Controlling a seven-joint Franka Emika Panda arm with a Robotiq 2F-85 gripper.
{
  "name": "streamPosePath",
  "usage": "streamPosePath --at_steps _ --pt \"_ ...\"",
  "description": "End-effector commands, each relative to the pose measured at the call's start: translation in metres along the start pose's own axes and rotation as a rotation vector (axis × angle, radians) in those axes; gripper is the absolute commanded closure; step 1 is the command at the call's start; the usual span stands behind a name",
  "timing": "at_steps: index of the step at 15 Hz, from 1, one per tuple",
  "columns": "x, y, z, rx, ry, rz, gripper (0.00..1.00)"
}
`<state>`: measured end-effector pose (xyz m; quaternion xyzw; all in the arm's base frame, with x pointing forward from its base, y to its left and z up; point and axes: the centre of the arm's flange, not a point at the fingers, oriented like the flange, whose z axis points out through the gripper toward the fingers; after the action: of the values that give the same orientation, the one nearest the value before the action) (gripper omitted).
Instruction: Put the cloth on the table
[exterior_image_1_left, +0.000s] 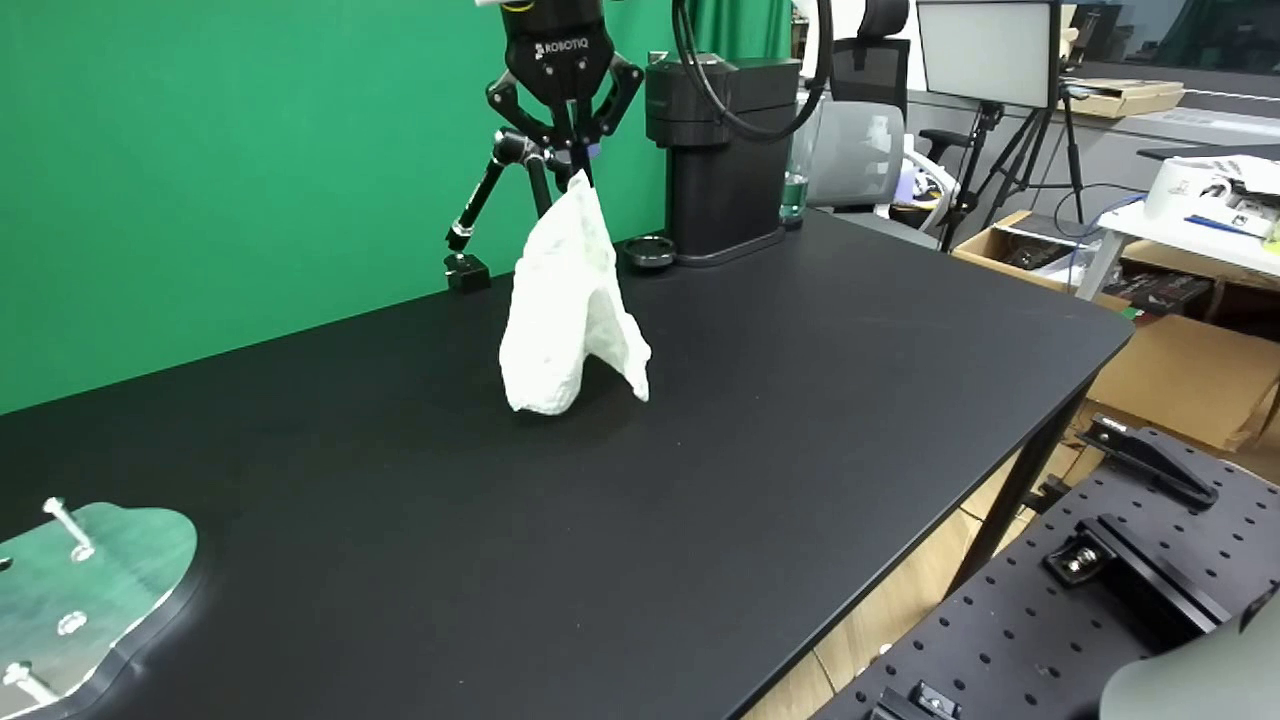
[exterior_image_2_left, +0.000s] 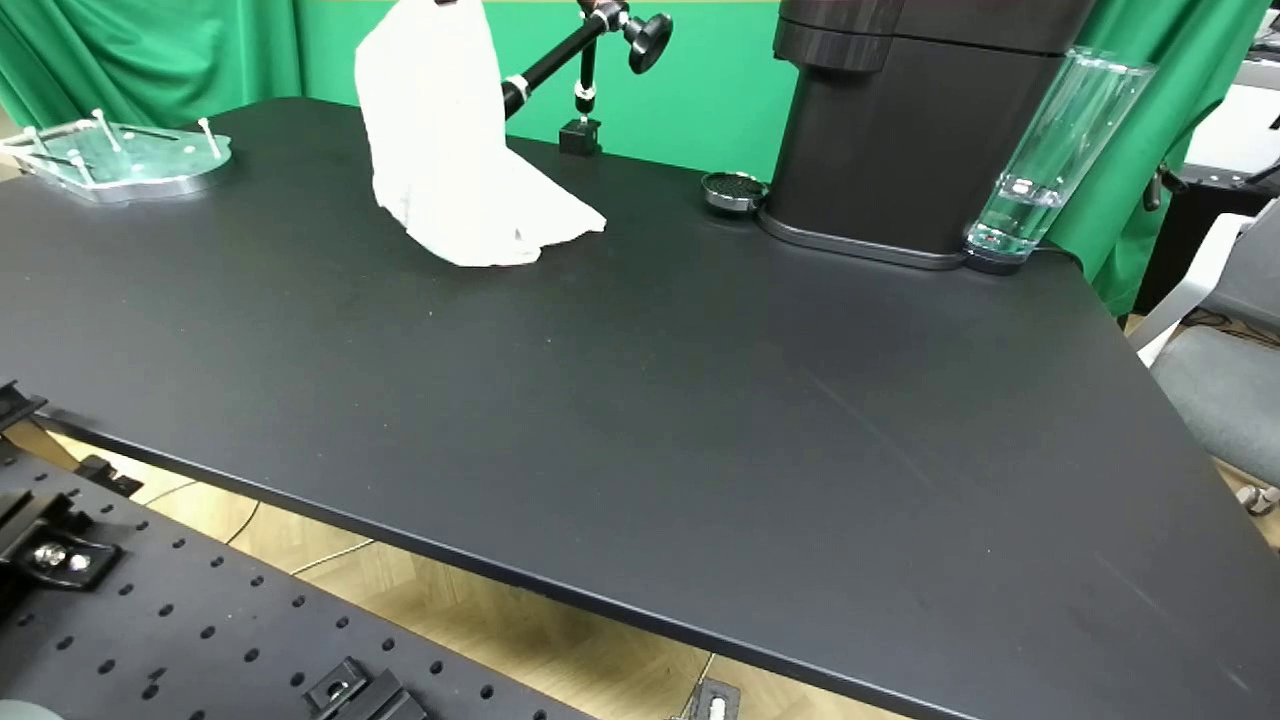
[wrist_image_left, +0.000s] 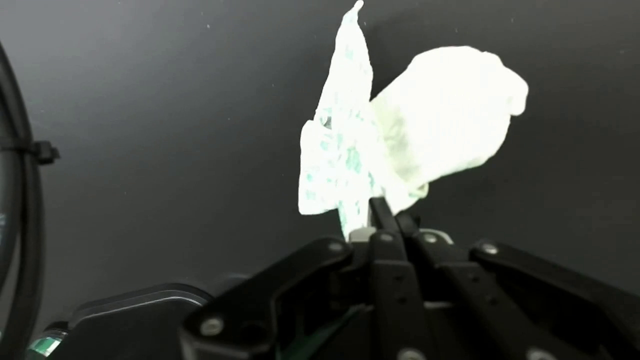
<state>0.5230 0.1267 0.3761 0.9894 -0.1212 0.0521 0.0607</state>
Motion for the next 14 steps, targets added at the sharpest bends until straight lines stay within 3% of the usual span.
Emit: streamPosePath --at_steps 1,9,10,12,14 --pt "-0.031 0.007 -0.004 -0.046 -0.023 -0.028 1.0" --pt "-0.021 0.021 0.045 -0.098 -0.015 -0.083 1.0" --pt "-0.02 0.023 0.05 -0.094 -0.027 -0.092 0.73" --pt "-0.02 0.025 0.058 -0.092 -0.039 -0.113 0.67" --pt "-0.022 0.027 0.063 -0.094 -0.052 -0.134 0.52"
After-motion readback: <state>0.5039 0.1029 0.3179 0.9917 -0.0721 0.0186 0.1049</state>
